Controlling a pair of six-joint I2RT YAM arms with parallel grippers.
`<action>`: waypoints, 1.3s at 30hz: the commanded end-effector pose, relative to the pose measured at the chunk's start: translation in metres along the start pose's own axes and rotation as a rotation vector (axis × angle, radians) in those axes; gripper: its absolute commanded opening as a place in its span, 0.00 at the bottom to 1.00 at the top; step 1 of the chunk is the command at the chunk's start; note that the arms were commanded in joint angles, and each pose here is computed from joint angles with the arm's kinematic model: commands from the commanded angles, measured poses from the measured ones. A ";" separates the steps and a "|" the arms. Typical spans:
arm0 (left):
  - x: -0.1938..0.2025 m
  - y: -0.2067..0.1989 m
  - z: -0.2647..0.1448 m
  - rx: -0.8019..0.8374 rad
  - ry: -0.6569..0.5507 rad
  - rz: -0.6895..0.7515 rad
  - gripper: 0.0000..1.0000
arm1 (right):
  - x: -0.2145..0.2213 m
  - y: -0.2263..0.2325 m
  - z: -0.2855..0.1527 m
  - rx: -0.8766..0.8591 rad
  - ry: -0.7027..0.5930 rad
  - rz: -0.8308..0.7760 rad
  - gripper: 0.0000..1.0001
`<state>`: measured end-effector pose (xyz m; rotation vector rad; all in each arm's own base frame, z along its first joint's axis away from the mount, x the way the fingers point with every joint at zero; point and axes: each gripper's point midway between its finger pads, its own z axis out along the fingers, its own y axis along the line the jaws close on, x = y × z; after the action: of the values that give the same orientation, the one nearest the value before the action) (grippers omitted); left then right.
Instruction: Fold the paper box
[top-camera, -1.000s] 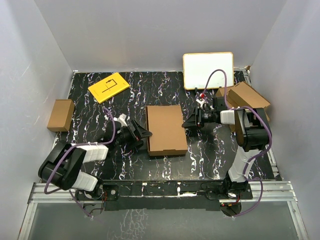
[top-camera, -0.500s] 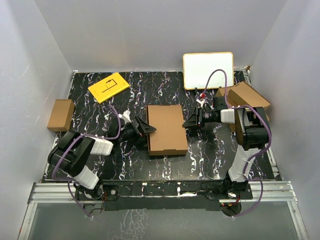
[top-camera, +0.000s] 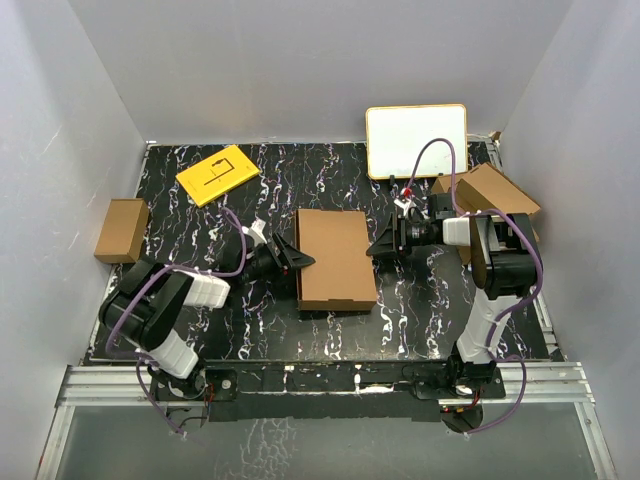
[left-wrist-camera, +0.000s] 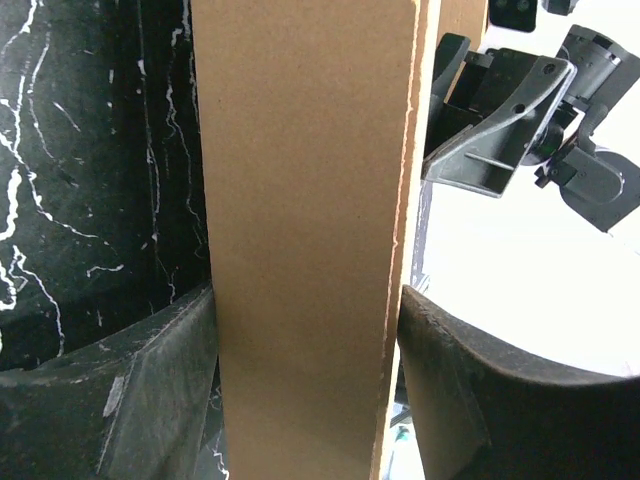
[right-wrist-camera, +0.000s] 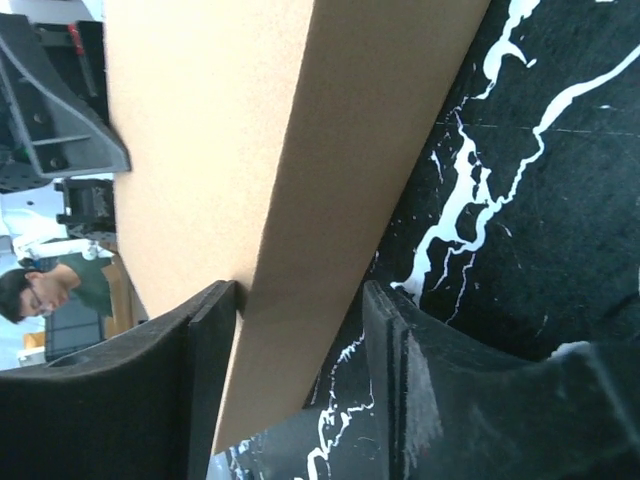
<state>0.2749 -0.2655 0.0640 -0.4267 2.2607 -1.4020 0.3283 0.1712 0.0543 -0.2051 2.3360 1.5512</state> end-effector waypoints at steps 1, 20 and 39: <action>-0.015 -0.033 -0.012 0.027 -0.045 0.137 0.37 | -0.008 -0.002 -0.004 0.022 0.006 -0.117 0.62; -0.136 -0.069 -0.114 -0.663 -0.022 0.900 0.24 | -0.040 0.054 -0.045 0.000 -0.125 -0.388 0.76; -0.107 -0.072 -0.023 -0.858 0.236 1.221 0.90 | -0.026 0.045 -0.035 -0.059 -0.110 -0.304 0.76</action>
<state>0.3770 -0.2123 0.1734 0.7116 2.3242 0.2654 0.3285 0.1519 0.1079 -0.4007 2.1339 1.4231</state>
